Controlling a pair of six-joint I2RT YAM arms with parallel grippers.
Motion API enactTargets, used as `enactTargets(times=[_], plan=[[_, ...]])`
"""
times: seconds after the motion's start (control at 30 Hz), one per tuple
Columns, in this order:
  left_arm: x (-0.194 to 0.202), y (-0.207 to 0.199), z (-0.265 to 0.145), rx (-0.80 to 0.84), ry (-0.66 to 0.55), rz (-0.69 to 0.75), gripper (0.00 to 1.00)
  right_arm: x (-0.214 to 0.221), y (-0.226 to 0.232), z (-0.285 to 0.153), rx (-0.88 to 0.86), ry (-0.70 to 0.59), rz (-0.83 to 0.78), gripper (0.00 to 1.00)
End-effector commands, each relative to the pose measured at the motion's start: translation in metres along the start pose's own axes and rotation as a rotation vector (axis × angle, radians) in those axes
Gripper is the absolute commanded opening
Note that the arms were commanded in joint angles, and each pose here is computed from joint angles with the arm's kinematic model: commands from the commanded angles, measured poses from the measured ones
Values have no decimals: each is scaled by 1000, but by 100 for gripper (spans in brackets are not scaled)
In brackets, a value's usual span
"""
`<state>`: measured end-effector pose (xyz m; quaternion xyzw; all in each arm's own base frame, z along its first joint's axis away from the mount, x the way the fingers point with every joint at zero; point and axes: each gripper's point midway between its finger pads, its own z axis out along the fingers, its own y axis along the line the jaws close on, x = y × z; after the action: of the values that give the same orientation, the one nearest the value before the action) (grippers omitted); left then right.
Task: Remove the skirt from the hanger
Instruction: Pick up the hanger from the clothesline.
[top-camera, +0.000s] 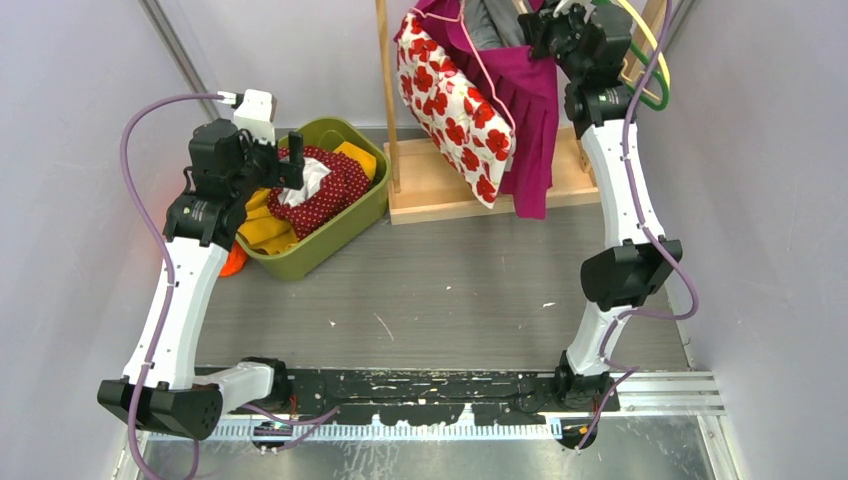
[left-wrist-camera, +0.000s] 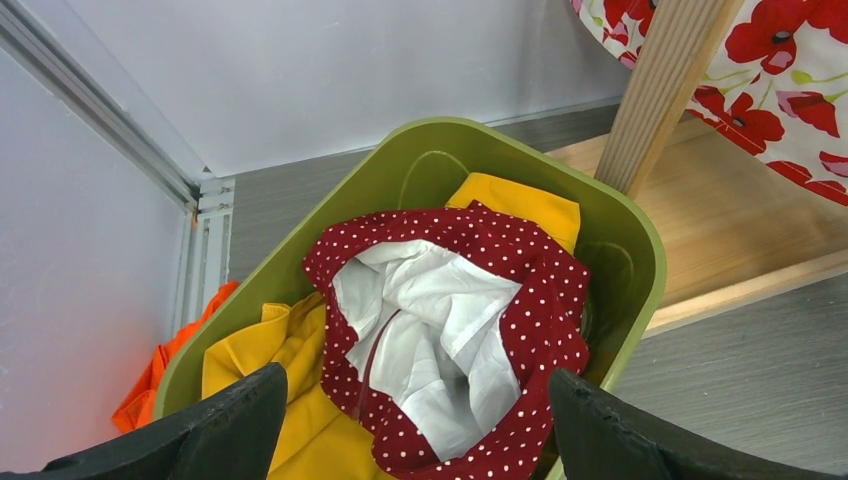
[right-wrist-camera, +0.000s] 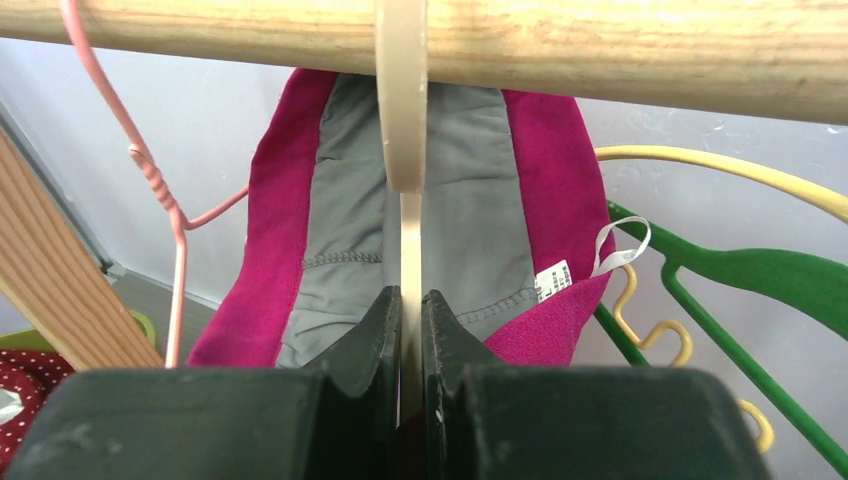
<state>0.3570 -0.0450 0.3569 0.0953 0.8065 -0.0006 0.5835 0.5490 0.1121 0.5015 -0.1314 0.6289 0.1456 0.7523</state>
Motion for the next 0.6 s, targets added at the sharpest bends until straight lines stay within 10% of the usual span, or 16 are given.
enactTargets(times=[0.0, 0.27, 0.57], plan=[[-21, -1, -9, 3, -79, -1, 99, -167, 18, -73, 27, -408, -127, 0], [-22, -3, -7, 13, -82, -8, 99, -176, 24, -93, 32, -387, -157, 0], [-21, -7, -6, 35, -78, -15, 99, -84, 23, -105, 39, -204, -86, 0]])
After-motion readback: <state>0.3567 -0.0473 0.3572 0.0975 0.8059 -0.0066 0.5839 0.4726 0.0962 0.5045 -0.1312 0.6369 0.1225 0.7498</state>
